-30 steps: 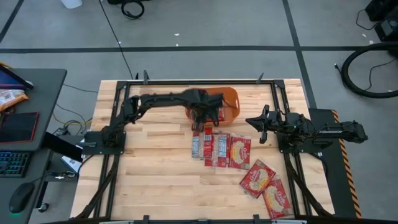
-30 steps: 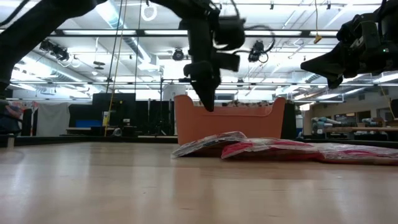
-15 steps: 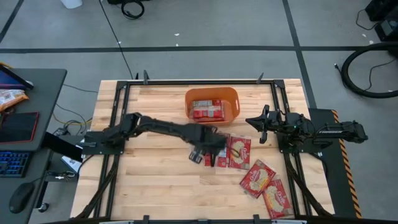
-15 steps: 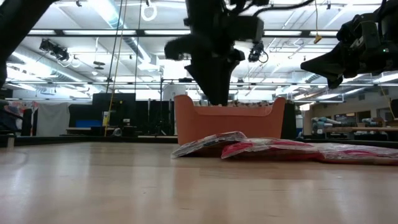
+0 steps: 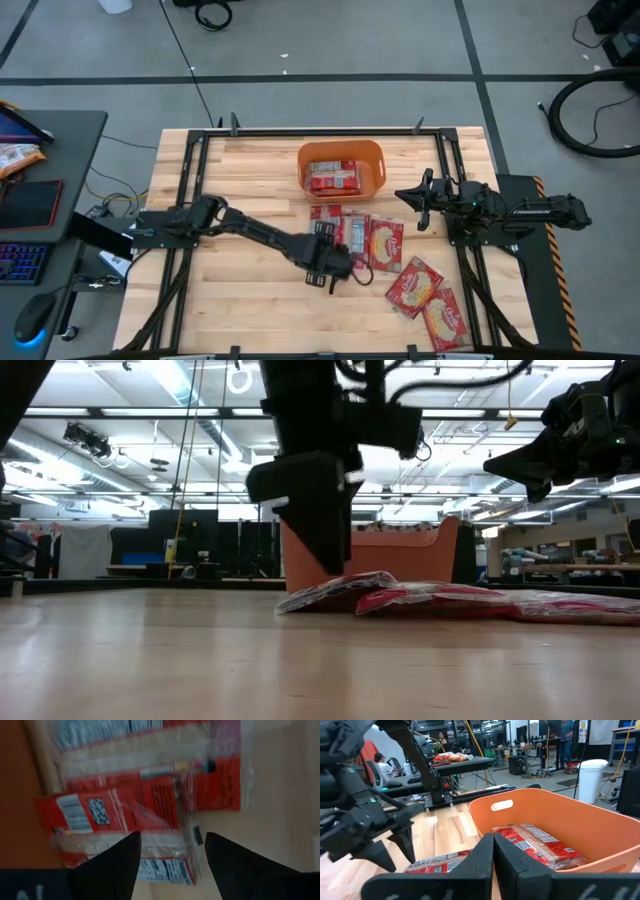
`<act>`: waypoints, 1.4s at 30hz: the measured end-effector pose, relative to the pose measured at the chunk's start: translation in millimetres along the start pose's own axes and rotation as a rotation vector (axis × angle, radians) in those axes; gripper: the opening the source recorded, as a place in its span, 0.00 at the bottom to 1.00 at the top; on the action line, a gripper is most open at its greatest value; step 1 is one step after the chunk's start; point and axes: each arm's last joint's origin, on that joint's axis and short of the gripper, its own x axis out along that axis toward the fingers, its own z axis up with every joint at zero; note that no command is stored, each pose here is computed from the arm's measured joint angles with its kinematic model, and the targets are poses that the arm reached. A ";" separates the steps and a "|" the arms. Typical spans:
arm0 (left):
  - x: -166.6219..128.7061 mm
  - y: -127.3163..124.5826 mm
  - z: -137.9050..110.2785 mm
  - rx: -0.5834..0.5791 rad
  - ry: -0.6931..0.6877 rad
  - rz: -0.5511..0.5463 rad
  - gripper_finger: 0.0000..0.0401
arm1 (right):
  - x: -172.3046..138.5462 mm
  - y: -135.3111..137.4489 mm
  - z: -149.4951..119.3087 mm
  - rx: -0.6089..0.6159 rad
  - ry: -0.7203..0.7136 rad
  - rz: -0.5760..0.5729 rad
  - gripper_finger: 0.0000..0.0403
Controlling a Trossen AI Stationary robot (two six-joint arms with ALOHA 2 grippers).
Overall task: Sort popcorn bags into baskets
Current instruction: Put the red popcorn bag into the orange bin
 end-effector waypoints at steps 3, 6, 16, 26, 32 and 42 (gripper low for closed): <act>-1.4 -9.3 -1.6 -0.042 -0.016 0.053 0.56 | 0.0 0.0 0.0 0.000 0.000 0.000 0.04; -5.0 -16.4 -1.1 -0.061 -0.045 0.123 0.57 | 0.0 0.0 -0.1 0.000 0.000 0.000 0.04; 14.9 -29.7 -10.7 -0.162 -0.109 0.166 0.57 | 0.0 0.0 -0.1 0.000 0.000 0.000 0.04; 9.8 -43.2 -14.3 -0.139 -0.140 0.262 0.55 | 0.0 0.0 0.0 0.000 0.000 0.000 0.04; 15.5 -43.8 -17.4 -0.153 -0.142 0.257 0.49 | 0.0 0.0 -0.1 0.000 0.000 0.000 0.04; 36.5 -46.5 -34.1 -0.155 -0.134 0.282 0.45 | 0.0 0.0 0.0 0.000 0.000 0.000 0.04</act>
